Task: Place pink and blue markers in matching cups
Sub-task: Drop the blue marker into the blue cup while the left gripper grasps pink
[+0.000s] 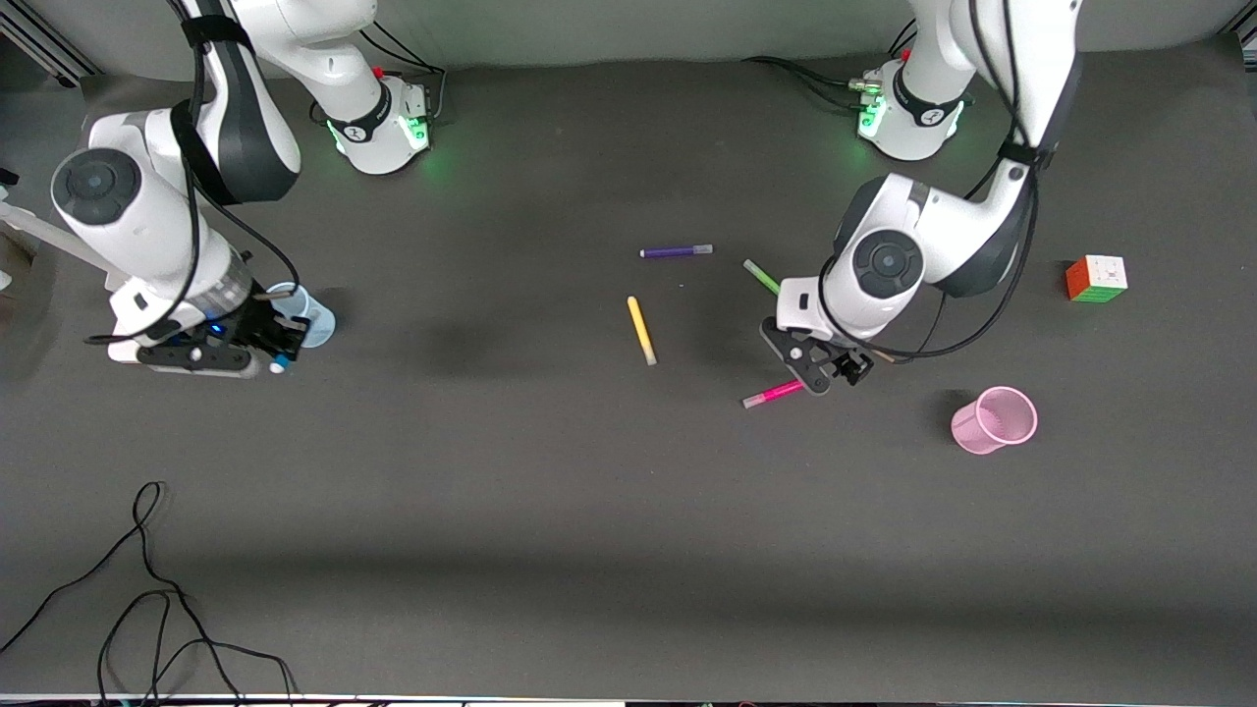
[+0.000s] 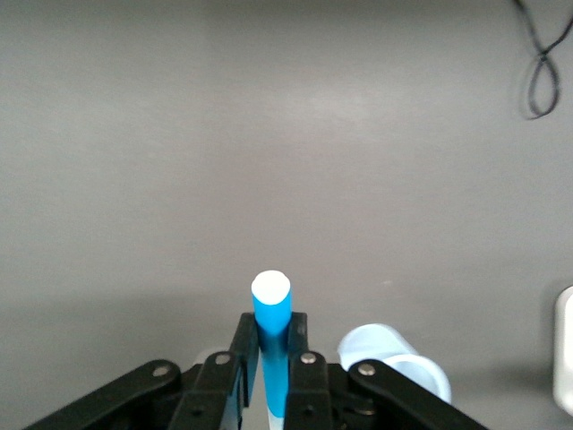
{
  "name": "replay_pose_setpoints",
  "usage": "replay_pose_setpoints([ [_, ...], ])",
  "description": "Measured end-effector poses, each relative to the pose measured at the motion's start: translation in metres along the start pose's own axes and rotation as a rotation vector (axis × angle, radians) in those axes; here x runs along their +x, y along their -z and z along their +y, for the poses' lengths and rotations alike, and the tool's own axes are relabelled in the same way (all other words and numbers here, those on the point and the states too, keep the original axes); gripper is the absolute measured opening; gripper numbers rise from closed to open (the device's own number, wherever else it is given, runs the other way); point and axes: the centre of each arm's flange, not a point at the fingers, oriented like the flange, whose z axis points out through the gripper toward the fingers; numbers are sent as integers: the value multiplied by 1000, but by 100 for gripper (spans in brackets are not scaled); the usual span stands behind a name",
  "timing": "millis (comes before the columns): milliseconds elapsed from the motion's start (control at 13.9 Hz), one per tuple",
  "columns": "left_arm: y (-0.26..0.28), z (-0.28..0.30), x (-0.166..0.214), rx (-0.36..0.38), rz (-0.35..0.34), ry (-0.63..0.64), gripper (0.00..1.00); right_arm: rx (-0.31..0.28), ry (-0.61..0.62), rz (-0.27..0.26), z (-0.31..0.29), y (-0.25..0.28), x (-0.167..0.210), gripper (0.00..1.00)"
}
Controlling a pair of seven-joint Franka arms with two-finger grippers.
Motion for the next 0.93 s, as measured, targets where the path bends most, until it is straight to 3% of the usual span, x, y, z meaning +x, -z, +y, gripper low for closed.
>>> replay_pose_setpoints([
  [144,-23,-4,4,3,9,0,100,-42,45,56,16,-6,-26,17],
  [503,-72,-17,5,12,30,15,100,-32,68,140,56,-50,-91,17],
  [935,-87,-18,6,1,17,21,96,-16,82,206,80,-85,-108,17],
])
